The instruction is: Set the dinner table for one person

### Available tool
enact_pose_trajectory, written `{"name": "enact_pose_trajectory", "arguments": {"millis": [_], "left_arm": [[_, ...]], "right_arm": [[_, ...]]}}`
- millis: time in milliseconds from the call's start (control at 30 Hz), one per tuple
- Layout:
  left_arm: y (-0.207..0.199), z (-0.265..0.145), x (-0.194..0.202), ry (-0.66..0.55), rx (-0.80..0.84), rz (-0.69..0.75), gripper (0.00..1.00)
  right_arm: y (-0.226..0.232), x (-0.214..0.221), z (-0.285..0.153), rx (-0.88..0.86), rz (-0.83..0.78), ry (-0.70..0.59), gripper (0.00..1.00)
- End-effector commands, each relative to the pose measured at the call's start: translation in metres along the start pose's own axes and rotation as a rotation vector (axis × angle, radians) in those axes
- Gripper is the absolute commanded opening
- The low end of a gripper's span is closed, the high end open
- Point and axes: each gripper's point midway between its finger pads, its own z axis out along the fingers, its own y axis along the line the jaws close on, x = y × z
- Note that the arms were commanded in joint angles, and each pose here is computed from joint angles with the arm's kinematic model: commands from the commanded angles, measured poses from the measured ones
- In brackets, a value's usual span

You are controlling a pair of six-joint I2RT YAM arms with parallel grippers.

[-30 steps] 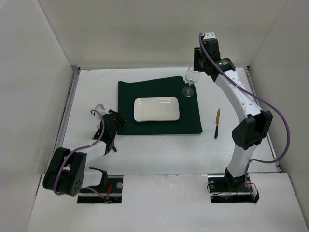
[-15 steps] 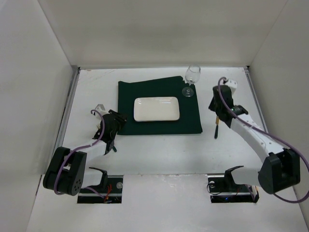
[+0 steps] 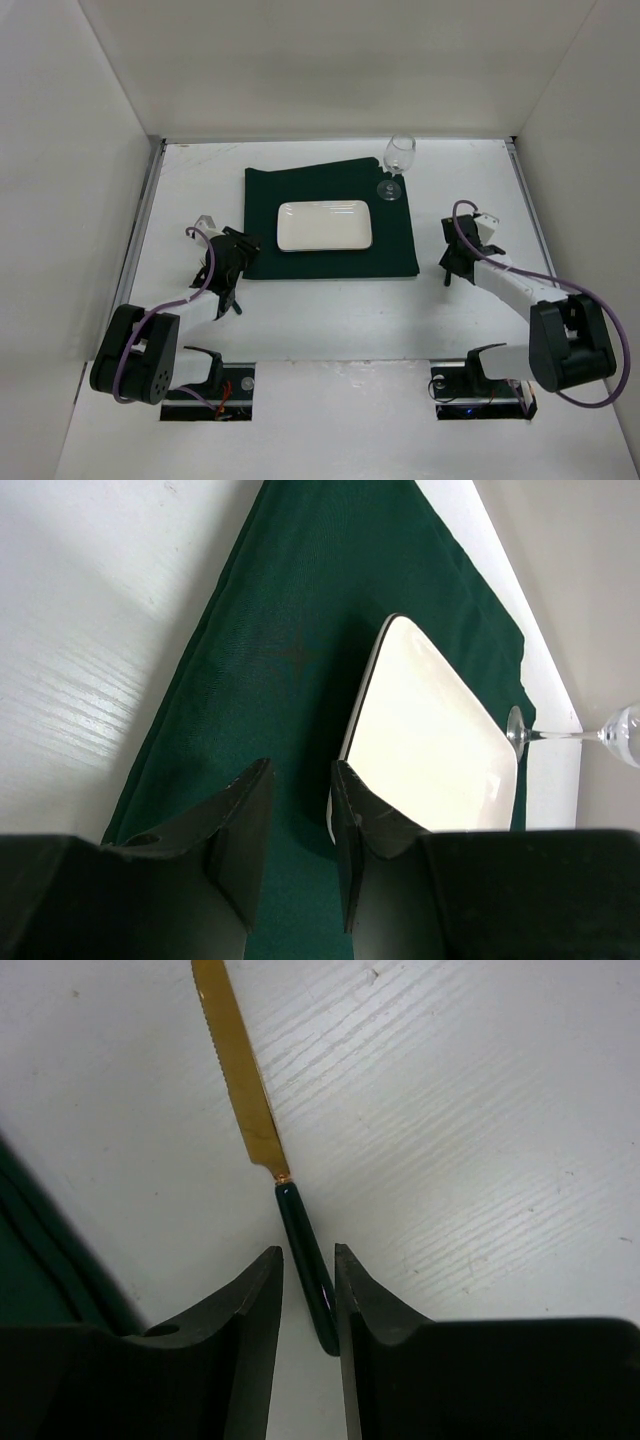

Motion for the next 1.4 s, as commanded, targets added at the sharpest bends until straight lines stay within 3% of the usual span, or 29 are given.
{"name": "enact_pose_trajectory", "arguments": {"millis": [0,233,400,467,667,767,967,1367], "left_arm": [[-0.012,-0.001,-0.010,-0.034,0.052,-0.020,0.27],[-0.014,0.000,-0.008,-0.030,0.055,-0.022,0.27],[-0.012,0.001,-0.008,-0.028,0.053,-0.023,0.27],[-0.014,0.000,-0.008,-0.029,0.057,-0.027,0.27],[-0.012,0.001,-0.008,-0.026,0.053,-0.027,0.28],[-0.013,0.000,-0.007,-0.025,0.056,-0.026,0.28],[-0.014,0.000,-0.008,-0.026,0.059,-0.026,0.28],[-0.013,0.001,-0.007,-0.026,0.056,-0.026,0.28]], "right_arm": [[0.010,-0.011,0.009,-0.016,0.034,-0.034,0.33],[0.016,0.000,0.022,-0.028,0.015,0.010,0.31],[0.018,0.009,0.027,-0.032,0.006,0.034,0.16],[0.016,0.006,0.026,-0.023,0.012,0.019,0.10],[0.017,-0.021,0.000,-0.028,0.004,-0.076,0.07],[0.041,-0.037,-0.025,-0.103,-0.031,-0.128,0.07],[0.119,-0.044,-0.069,-0.302,-0.247,-0.187,0.08],[0.197,-0.008,-0.051,-0.484,-0.327,-0.037,0.09]]}}
